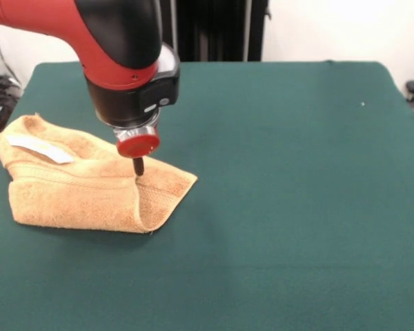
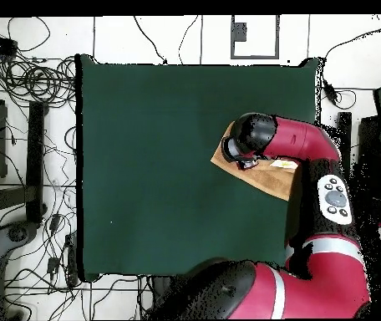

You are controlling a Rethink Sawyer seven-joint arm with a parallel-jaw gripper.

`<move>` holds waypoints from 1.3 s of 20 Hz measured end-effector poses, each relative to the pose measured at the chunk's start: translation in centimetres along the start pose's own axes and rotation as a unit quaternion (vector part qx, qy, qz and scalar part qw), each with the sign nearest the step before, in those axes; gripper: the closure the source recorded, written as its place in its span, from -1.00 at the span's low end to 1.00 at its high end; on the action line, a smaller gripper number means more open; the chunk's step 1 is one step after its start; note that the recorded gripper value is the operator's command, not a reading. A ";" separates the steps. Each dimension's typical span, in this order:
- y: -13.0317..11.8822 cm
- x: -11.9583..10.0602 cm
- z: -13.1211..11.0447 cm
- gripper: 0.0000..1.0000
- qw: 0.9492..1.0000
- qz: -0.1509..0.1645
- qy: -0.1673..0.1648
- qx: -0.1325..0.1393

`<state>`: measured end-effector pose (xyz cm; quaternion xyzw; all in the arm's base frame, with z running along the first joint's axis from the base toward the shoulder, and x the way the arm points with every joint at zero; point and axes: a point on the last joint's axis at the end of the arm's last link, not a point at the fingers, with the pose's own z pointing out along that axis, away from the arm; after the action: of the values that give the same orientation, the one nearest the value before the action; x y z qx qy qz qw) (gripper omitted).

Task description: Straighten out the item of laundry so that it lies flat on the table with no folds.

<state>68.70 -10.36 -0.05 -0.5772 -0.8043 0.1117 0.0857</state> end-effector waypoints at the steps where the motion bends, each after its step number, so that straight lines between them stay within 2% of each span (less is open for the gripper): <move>1: 0.0 0.0 0.0 -1.00 1.000 -0.001 -0.002 0.001; 9: -0.1 0.2 -0.4 -1.00 0.999 -0.005 -0.028 0.015; 17: -0.2 -0.6 -0.9 -1.00 0.999 -0.001 -0.044 0.017; 21: -0.2 -1.0 -1.1 -1.00 0.999 0.002 -0.046 0.016; 26: -0.1 -1.3 -1.3 -1.00 0.999 0.015 -0.032 0.009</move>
<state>69.38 -11.56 1.26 -0.5849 -0.7967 0.1383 0.0634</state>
